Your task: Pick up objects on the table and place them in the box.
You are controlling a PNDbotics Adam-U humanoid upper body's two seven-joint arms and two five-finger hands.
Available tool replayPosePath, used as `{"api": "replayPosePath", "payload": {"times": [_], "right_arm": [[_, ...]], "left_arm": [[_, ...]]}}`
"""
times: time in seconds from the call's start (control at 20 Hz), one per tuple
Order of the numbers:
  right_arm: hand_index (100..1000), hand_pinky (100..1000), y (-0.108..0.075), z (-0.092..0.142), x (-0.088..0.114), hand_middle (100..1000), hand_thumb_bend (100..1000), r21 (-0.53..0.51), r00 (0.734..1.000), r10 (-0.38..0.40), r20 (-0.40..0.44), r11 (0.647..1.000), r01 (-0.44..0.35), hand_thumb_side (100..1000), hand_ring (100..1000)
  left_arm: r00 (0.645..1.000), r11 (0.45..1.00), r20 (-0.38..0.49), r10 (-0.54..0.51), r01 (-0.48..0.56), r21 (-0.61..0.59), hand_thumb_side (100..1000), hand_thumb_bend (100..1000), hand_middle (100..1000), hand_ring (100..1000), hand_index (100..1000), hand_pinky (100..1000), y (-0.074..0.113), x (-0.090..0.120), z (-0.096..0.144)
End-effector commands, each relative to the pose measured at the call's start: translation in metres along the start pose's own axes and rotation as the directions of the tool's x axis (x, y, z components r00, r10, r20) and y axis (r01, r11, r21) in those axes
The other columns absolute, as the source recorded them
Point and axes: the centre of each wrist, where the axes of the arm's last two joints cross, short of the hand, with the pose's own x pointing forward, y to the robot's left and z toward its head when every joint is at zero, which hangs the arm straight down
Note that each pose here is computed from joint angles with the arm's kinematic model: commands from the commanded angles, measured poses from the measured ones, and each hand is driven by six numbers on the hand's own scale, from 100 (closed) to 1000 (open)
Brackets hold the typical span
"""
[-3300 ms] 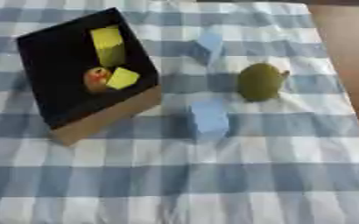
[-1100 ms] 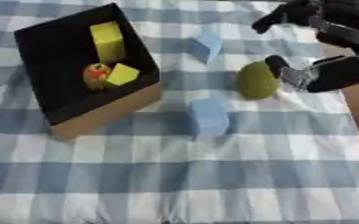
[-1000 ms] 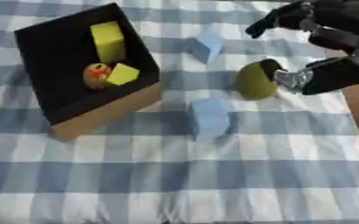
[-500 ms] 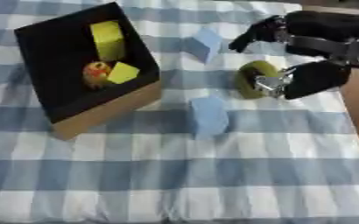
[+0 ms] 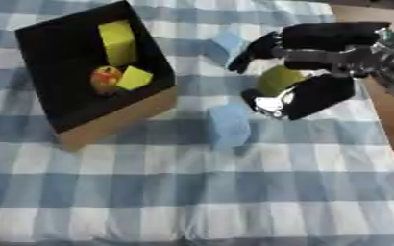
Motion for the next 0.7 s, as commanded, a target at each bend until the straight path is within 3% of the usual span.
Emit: {"api": "replayPosePath", "payload": {"times": [0.05,0.3,0.35,0.7], "right_arm": [[932,894,-0.005,0.002,0.005,812,100,0.012,1.0,0.025,-0.004,1.0,-0.025,666,931],[938,908,-0.002,-0.003,0.009,808,224,0.039,1.0,0.008,-0.004,0.999,-0.008,485,942],[940,911,-0.002,-0.004,0.01,808,286,0.044,1.0,0.007,-0.003,0.999,-0.007,411,943],[951,922,0.001,-0.009,0.014,807,449,0.073,1.0,0.001,-0.008,0.997,-0.001,240,943]], "left_arm": [[1.0,1.0,0.028,0.001,0.0,-0.011,671,485,765,862,806,750,0.003,0.005,-0.005],[1.0,1.0,0.026,0.002,-0.001,-0.012,671,484,766,863,806,750,0.003,0.005,-0.005],[1.0,1.0,0.026,0.002,-0.002,-0.012,672,483,766,863,806,750,0.003,0.005,-0.005],[1.0,1.0,0.024,0.005,-0.004,-0.013,672,483,766,863,806,750,0.002,0.005,-0.005]]}}
